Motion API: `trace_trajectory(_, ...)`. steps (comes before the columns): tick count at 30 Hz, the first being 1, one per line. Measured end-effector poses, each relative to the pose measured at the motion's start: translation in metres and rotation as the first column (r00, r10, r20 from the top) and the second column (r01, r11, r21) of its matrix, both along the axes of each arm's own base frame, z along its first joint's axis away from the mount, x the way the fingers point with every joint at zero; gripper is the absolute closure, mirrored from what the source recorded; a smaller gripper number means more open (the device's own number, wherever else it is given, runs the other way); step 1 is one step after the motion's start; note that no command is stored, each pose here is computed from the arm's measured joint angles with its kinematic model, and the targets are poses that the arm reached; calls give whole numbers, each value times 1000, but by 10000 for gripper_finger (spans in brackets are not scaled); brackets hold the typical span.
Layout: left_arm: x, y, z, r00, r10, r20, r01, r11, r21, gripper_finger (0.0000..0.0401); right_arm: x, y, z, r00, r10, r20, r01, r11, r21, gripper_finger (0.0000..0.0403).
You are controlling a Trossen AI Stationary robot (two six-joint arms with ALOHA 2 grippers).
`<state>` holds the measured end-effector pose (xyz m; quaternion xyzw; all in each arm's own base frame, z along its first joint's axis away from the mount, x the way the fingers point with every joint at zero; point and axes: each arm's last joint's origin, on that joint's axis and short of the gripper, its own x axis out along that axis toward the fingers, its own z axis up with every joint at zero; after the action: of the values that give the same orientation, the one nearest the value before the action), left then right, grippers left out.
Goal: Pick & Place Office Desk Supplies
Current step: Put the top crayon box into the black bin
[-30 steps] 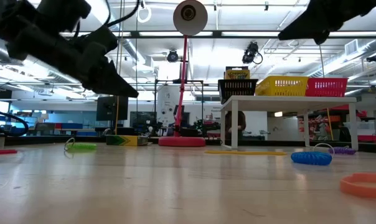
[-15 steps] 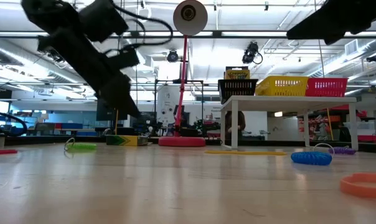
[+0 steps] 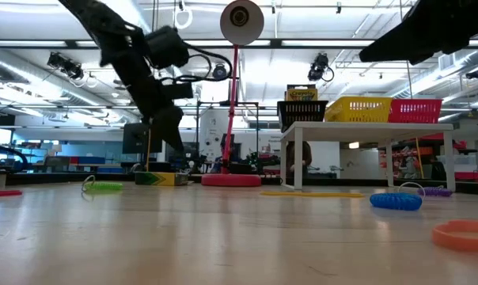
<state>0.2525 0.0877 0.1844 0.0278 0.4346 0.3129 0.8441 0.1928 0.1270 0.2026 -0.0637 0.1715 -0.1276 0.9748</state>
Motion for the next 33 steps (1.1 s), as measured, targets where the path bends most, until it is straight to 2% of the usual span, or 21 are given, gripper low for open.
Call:
trace_trajectory(3, -7, 30, 5, 999, -28, 26, 29, 998, -56, 197, 0, 0, 0, 1000, 1, 1, -1, 1000, 1, 391)
trace_trajectory(5, -15, 50, 7, 999, -31, 23, 33, 998, -61, 200, 0, 0, 0, 1000, 0, 1, 0, 1000, 1, 385)
trace_trajectory(9, -34, 86, 5, 999, 26, 46, -22, 996, -91, 207, 0, 0, 0, 1000, 0, 2, 0, 1000, 2, 384)
trace_trajectory(13, -50, 107, -4, 996, 85, 20, -82, 989, -121, 220, -1, -1, -4, 1000, 0, -7, 0, 1000, -6, 394)
trace_trajectory(20, -52, 118, -11, 992, 91, -85, -91, 996, 2, 297, -1, -1, -3, 1000, -3, 2, 3, 1000, 0, 395)
trace_trajectory(27, -46, 122, -34, 981, 22, -192, -24, 1000, -10, 381, 0, 0, -2, 1000, -2, 18, 2, 1000, 13, 381)
trace_trajectory(29, -44, 122, -37, 978, 6, -209, -8, 1000, -5, 393, 0, 0, -2, 1000, -1, 17, 1, 1000, 13, 383)
trace_trajectory(33, -40, 118, -38, 974, -16, -227, 16, 1000, -4, 393, 0, 0, -2, 1000, 0, 17, 0, 1000, 13, 393)
